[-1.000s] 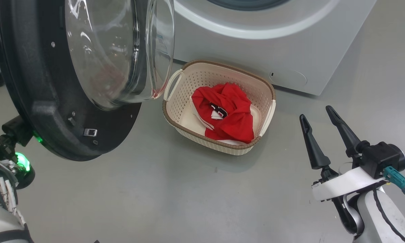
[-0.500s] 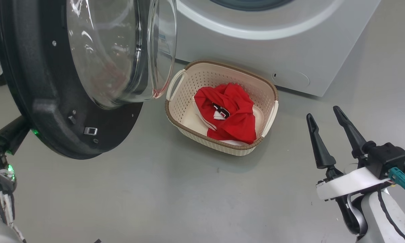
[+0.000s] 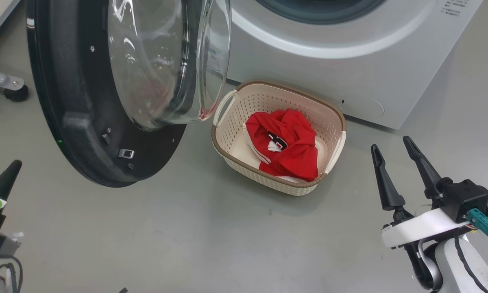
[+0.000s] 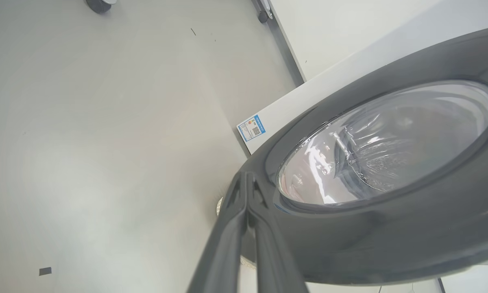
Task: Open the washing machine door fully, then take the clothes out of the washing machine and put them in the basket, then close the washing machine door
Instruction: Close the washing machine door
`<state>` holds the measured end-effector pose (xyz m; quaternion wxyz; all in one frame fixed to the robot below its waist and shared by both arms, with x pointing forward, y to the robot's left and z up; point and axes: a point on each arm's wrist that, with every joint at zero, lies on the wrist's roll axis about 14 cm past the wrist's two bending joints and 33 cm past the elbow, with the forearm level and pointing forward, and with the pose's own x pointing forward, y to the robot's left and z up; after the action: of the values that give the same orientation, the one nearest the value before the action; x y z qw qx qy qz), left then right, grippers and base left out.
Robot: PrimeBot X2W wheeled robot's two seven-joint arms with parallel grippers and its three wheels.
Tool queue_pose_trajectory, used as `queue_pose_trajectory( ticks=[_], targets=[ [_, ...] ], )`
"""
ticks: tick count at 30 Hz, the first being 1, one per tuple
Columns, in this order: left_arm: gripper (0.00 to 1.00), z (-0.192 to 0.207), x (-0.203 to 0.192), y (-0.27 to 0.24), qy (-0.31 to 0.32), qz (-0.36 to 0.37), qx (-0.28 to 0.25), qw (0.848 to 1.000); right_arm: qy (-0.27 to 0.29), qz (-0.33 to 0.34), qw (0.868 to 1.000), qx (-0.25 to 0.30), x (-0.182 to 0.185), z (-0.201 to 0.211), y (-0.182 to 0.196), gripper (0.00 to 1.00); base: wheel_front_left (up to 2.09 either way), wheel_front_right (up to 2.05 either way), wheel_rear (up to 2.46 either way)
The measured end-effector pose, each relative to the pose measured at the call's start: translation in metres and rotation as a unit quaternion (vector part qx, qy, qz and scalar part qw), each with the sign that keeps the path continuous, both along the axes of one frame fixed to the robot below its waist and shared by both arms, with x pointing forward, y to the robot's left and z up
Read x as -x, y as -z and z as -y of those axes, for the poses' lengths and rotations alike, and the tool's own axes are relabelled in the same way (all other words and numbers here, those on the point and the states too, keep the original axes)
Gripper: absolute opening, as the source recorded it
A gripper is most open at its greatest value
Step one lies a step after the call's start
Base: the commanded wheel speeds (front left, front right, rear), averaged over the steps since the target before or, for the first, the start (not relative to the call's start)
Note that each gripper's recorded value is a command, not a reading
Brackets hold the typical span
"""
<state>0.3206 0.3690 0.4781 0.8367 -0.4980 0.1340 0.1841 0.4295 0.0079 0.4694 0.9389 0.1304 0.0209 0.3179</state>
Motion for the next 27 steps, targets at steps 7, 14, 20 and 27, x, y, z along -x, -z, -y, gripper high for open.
queue_pose_trajectory(
  ticks=[7, 14, 20, 27],
  targets=[
    [0.00, -0.014, 0.011, -0.020, -0.034, 0.007, -0.106, 0.994, -0.010, 0.007, 1.000, -0.003, 0.003, -0.008, -0.006, 1.00, 0.00, 0.00, 0.00],
    [0.00, -0.016, 0.023, -0.029, -0.041, -0.002, -0.215, 0.976, -0.018, 0.008, 1.000, -0.005, 0.006, -0.014, -0.008, 1.00, 0.00, 0.00, 0.00],
    [0.00, -0.017, 0.036, -0.025, -0.045, -0.018, -0.295, 0.954, -0.018, 0.008, 1.000, -0.005, 0.007, -0.014, -0.008, 1.00, 0.00, 0.00, 0.00],
    [0.00, -0.011, 0.040, -0.025, -0.048, -0.006, -0.359, 0.932, -0.016, 0.006, 1.000, -0.005, 0.008, -0.013, -0.007, 1.00, 0.00, 0.00, 0.00]
  ],
)
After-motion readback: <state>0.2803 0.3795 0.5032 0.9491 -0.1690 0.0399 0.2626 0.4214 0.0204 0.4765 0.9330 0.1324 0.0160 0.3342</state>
